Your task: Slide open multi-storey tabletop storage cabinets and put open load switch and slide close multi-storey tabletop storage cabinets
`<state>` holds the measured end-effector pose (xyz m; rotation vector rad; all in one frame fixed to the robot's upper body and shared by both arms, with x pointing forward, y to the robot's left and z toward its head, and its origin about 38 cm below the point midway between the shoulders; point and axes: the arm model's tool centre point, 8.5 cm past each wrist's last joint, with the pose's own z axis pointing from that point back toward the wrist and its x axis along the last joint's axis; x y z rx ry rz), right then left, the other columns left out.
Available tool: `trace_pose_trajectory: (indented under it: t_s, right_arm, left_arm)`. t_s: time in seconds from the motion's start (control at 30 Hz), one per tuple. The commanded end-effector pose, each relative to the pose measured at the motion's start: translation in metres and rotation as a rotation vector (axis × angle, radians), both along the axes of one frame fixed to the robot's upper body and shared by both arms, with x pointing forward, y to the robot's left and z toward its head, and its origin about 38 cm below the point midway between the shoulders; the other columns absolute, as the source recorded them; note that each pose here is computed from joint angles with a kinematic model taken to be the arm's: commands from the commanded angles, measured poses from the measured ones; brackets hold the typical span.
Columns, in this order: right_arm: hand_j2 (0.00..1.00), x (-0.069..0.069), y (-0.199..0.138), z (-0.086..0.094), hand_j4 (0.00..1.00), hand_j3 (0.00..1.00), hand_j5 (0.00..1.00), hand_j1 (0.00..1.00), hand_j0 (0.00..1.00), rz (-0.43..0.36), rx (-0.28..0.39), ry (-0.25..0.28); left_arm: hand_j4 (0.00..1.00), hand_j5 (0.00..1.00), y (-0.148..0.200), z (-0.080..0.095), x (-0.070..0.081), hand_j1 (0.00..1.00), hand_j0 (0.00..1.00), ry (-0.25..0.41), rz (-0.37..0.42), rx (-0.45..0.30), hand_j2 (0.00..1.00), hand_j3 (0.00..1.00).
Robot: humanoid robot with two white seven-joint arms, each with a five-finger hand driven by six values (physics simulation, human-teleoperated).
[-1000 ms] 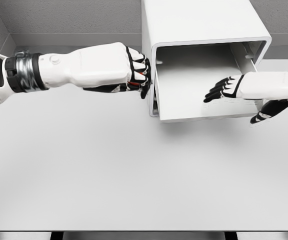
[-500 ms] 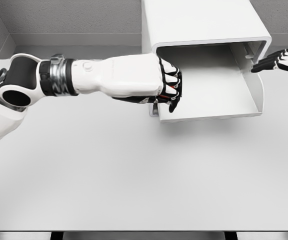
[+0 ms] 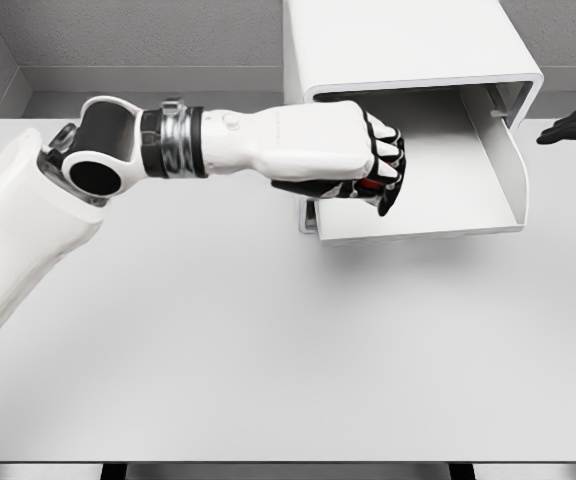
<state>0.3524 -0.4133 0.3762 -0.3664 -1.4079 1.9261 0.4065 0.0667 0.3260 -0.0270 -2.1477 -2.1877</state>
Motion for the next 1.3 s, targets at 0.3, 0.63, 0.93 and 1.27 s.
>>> trace_pose_trajectory:
  t_s: [0.3, 0.63, 0.93, 1.27]
  right_arm:
    - [1.0, -0.003, -0.005, 0.004, 1.0, 1.0, 1.0, 1.0, 1.0, -0.018, 0.001, -0.009]
    - [1.0, -0.003, -0.004, 0.004, 1.0, 1.0, 1.0, 1.0, 1.0, -0.014, 0.001, -0.009]
    - [1.0, -0.002, -0.004, 0.003, 1.0, 1.0, 1.0, 1.0, 1.0, -0.013, 0.001, -0.005]
    - [1.0, -0.002, -0.003, 0.001, 1.0, 1.0, 1.0, 1.0, 1.0, -0.01, 0.002, -0.001]
  left_arm:
    - [0.37, 0.37, -0.029, -0.02, 0.016, 0.37, 0.37, 0.06, 0.014, 0.017, 0.37, 0.37]
    - [0.37, 0.37, -0.033, -0.042, 0.045, 0.37, 0.37, 0.123, 0.098, 0.048, 0.37, 0.37]
    - [0.38, 0.38, -0.037, -0.032, 0.045, 0.38, 0.38, 0.102, 0.09, 0.04, 0.38, 0.38]
    - [0.69, 0.69, -0.034, -0.035, 0.05, 0.69, 0.69, 0.108, 0.108, 0.051, 0.69, 0.69]
